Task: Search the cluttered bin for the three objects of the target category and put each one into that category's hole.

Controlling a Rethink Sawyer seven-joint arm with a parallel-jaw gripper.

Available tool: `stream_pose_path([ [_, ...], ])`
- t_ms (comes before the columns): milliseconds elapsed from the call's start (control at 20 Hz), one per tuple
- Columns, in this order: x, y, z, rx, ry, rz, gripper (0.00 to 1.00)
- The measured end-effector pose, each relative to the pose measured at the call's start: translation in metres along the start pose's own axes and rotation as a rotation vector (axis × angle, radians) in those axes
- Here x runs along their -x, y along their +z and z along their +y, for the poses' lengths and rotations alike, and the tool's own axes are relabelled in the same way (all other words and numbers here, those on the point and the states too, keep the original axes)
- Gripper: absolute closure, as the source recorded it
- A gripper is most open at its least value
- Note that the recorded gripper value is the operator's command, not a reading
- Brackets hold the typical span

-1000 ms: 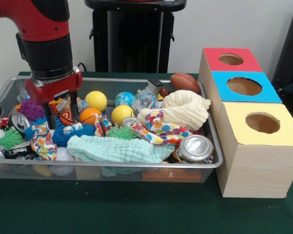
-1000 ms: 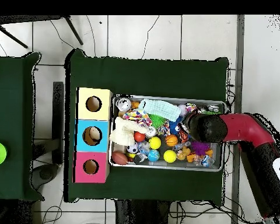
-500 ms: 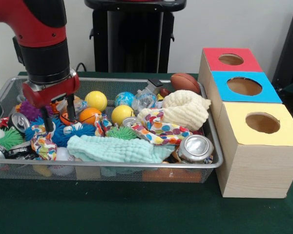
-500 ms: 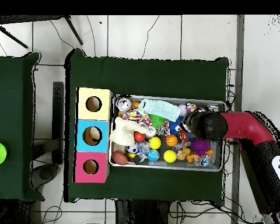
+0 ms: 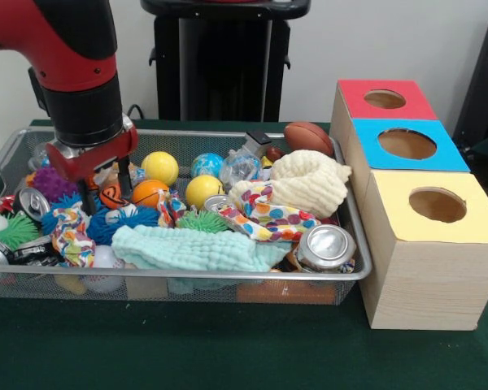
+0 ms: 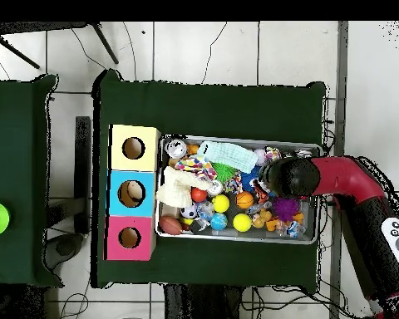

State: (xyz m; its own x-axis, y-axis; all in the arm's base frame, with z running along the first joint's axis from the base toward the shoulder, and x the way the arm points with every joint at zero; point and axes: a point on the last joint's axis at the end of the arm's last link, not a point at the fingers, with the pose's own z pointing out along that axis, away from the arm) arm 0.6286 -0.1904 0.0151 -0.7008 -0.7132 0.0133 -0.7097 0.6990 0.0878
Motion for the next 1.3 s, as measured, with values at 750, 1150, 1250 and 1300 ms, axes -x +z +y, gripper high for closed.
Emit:
stream_pose_path([
  [750, -0.022, 0.023, 0.008, 0.004, -0.04, 0.091, 0.0],
  [1150, -0.028, 0.027, 0.01, 0.007, -0.041, 0.113, 0.0],
  [1250, -0.029, 0.028, 0.011, 0.009, -0.042, 0.119, 0.0],
  [1300, -0.029, 0.029, 0.012, 0.01, -0.042, 0.121, 0.0],
])
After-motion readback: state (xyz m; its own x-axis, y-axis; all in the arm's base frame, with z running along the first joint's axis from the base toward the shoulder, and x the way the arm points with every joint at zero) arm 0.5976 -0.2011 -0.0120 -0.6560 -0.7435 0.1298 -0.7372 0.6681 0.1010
